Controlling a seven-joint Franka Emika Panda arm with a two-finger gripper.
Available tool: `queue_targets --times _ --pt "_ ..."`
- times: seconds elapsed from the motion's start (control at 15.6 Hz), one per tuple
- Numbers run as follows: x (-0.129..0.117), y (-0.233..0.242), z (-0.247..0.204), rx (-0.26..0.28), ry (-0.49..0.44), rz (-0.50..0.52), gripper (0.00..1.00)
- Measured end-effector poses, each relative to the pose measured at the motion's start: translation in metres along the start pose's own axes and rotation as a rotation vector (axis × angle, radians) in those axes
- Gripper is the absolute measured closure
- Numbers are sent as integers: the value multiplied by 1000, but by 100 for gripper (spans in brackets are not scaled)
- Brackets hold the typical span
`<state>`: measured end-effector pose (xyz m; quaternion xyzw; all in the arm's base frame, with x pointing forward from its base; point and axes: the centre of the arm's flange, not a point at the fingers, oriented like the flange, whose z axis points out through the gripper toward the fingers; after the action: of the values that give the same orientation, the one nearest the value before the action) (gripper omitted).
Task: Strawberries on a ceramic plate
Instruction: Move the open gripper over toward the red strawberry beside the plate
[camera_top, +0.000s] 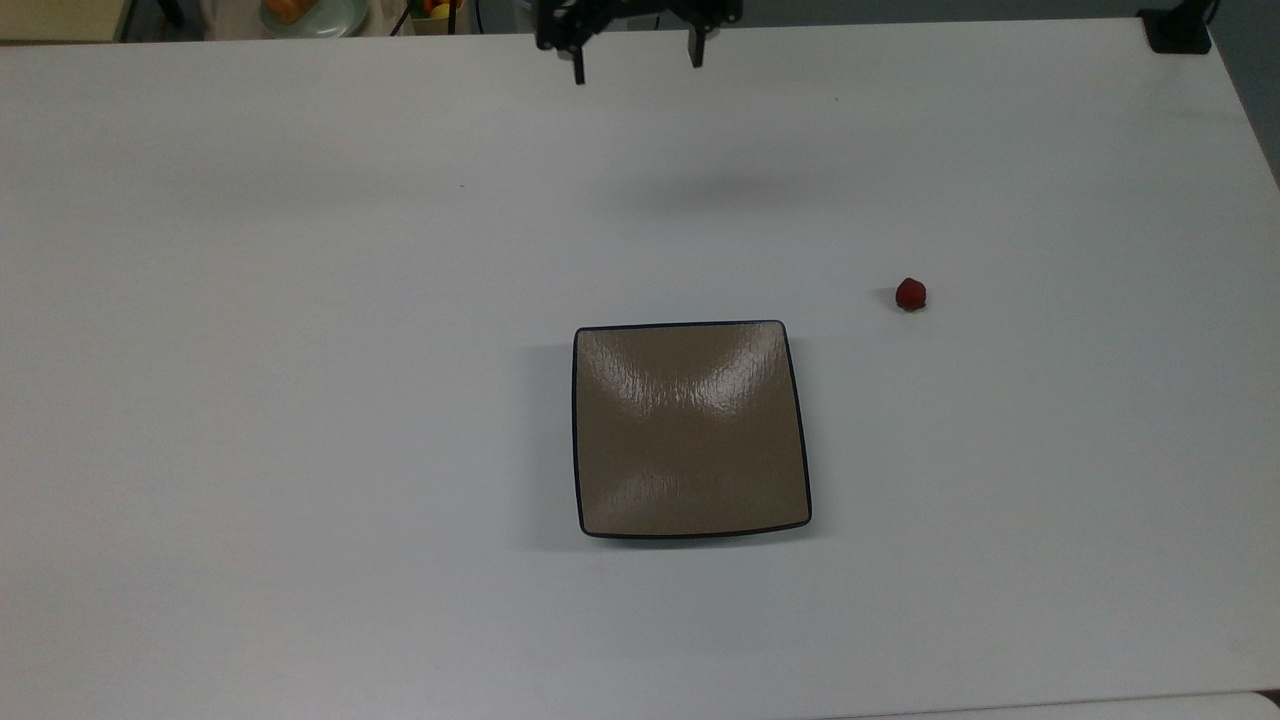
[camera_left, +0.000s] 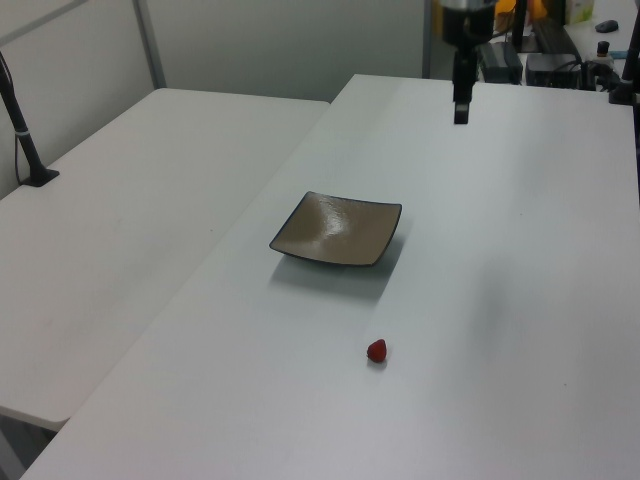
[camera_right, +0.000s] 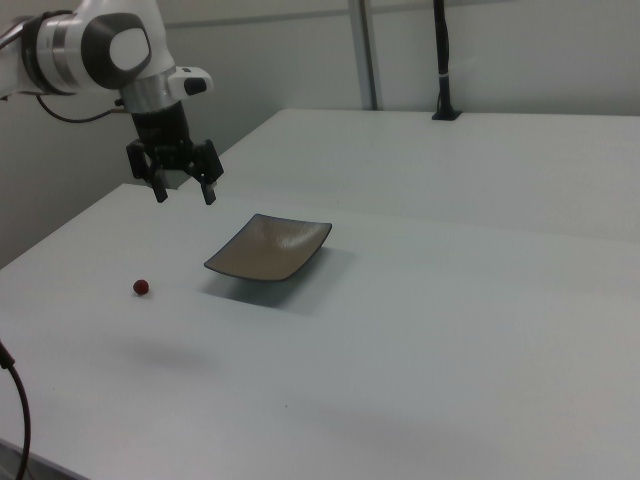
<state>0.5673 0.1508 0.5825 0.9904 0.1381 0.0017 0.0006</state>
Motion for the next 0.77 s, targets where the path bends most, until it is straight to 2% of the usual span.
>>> queue_targets --times 0.13,0.45,0.77 --pt "10 -18 9 10 22 -28 0" --pt "26 -68 44 19 1 -97 0" --pt "49 -128 79 34 77 -66 0"
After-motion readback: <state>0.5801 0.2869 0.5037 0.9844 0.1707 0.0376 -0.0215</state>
